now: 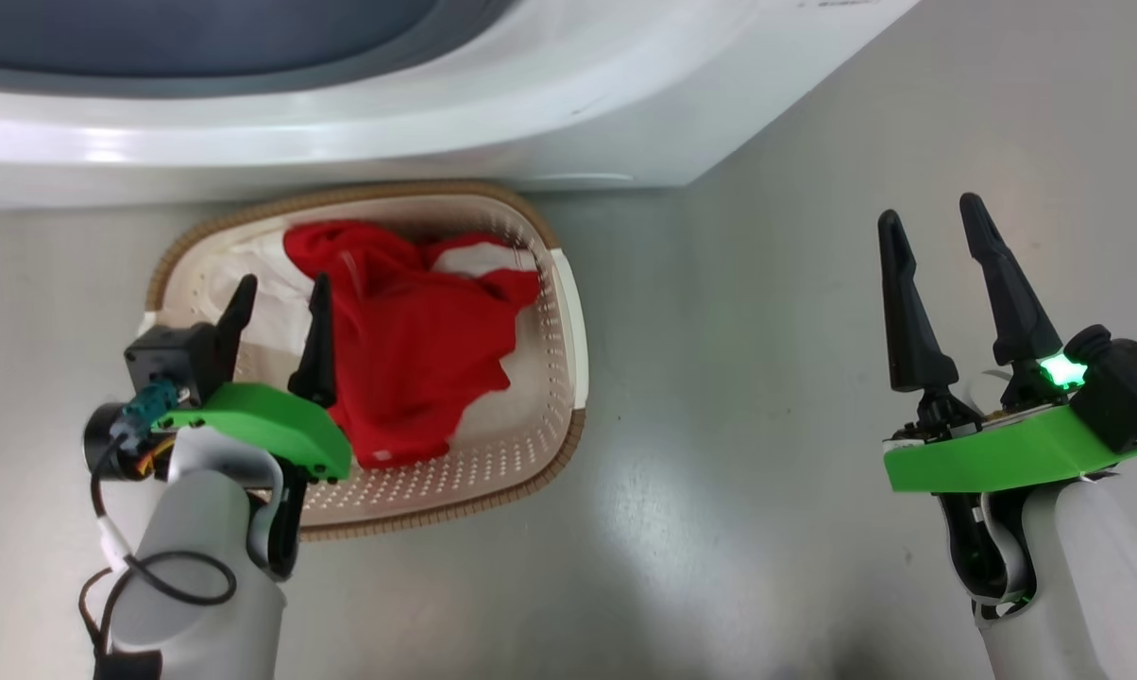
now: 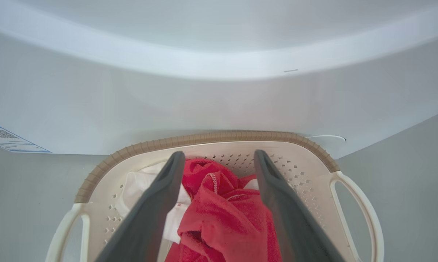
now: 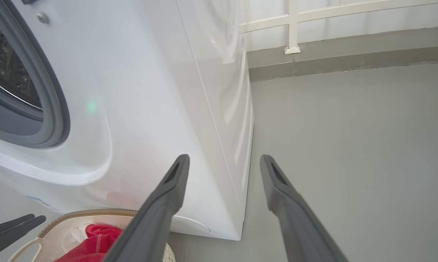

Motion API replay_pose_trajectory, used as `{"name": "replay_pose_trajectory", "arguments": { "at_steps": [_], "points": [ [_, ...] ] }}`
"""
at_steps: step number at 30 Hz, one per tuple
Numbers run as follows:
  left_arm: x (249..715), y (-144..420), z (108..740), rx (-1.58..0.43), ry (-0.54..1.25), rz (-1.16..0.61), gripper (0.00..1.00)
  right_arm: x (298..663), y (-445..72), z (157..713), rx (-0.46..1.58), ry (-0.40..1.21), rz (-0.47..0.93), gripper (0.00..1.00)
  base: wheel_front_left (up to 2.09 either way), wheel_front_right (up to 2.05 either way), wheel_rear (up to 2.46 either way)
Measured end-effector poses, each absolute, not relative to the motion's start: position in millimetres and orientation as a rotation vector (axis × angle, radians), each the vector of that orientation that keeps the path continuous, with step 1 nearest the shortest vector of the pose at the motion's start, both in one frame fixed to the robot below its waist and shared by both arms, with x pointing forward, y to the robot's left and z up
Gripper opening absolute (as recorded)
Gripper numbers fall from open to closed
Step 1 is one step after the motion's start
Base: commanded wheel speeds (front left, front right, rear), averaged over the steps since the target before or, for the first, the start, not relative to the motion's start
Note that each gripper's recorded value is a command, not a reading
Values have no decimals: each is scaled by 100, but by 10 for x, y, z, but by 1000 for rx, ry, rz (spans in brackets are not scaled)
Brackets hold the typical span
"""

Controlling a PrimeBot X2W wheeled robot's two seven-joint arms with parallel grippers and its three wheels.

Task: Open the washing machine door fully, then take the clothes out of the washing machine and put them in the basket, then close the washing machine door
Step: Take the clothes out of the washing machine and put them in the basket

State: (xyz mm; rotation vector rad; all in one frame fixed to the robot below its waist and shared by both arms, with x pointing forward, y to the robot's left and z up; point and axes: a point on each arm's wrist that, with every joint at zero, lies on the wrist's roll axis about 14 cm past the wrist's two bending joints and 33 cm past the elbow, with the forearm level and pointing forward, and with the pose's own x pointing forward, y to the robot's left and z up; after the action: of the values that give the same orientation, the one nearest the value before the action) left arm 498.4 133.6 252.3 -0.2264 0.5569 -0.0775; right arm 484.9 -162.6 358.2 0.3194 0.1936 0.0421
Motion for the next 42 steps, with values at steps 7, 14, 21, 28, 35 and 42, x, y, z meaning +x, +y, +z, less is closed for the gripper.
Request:
{"name": "replay_pose_trajectory", "arguments": {
  "at_steps": [7,14,21,28,35,42],
  "points": [
    [4940,1425,2964,-224,456,-71,100,4732,-1601,3821,322,164,52,100,0,0,0],
    [4865,1494,3367,-217,366,-65,100,4570,-1578,4023,323,143,63,100,0,0,0],
    [4793,1513,3729,-206,280,-75,100,4425,-1532,4188,324,122,80,100,0,0,0],
    [4655,1522,4084,-195,194,-87,100,4265,-1524,4339,319,101,90,100,0,0,0],
    [4426,1579,4331,-184,134,-79,100,4057,-1534,4443,315,90,91,100,0,0,0],
    [4277,1644,4619,-172,52,-70,100,3928,-1561,4552,311,67,89,100,0,0,0]
  ]
}}
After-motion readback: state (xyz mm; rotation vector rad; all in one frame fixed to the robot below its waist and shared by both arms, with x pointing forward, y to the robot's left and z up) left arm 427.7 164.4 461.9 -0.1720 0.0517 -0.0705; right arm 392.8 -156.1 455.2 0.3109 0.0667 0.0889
